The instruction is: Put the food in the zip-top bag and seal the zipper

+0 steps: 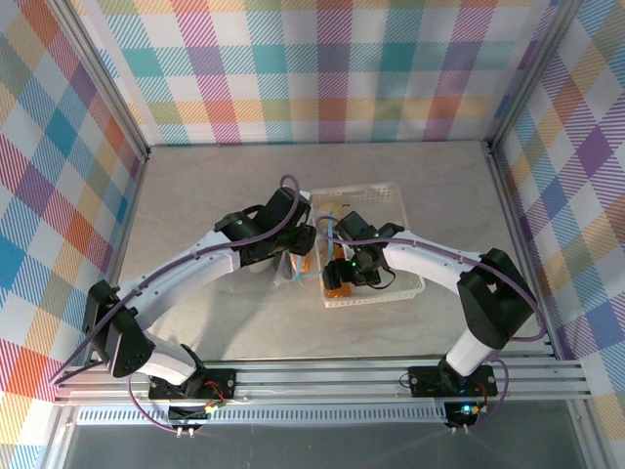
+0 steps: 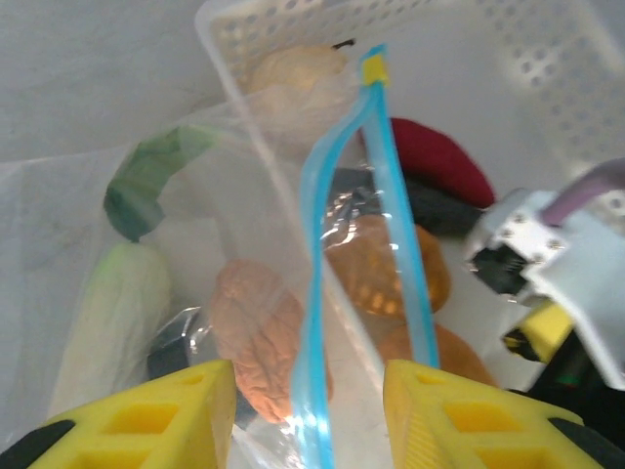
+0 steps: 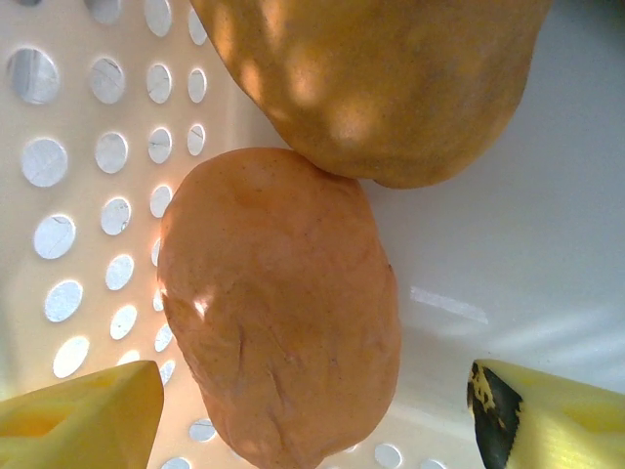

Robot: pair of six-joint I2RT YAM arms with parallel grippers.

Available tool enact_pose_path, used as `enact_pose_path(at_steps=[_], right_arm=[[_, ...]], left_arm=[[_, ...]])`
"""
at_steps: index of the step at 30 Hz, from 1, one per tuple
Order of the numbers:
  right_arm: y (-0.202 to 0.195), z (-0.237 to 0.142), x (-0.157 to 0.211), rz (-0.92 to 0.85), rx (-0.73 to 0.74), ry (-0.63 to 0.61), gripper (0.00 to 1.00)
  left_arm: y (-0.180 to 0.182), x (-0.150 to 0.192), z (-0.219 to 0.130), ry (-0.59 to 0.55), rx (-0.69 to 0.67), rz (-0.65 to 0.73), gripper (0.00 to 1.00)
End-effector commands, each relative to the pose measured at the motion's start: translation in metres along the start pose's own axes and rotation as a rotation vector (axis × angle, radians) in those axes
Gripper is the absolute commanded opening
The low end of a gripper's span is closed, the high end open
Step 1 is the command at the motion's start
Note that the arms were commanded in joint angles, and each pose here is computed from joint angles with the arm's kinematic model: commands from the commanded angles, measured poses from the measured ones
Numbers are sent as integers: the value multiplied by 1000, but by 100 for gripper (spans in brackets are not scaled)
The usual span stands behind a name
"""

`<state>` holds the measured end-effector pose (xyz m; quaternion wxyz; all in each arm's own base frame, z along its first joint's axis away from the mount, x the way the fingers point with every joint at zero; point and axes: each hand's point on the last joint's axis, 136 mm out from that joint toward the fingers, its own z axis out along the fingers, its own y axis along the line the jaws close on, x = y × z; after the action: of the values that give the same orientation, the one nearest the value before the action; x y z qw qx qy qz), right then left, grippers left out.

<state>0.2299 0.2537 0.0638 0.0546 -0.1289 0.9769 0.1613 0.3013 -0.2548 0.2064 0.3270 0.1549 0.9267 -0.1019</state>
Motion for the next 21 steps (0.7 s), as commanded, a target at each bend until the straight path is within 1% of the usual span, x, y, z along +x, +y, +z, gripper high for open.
enact_pose_path(at_steps=[1,6,13,15,21], right_arm=[[2,-10,0,3,-9,-22,82],[1,-8,2,4,-10,-18,82],[1,-5,3,4,-11,-9,82],[1,-4,2,3,-11,-10,82],[2,-3,2,4,-17,-8,82]], left_arm=[[11,-4,2,-17,-81,27,44],[7,-8,11,-33,-76,25,44],[4,-8,23,-16,-80,36,44],[6,-8,26,-10,-101,41,40],[19,-11,22,-13,-180,41,23]])
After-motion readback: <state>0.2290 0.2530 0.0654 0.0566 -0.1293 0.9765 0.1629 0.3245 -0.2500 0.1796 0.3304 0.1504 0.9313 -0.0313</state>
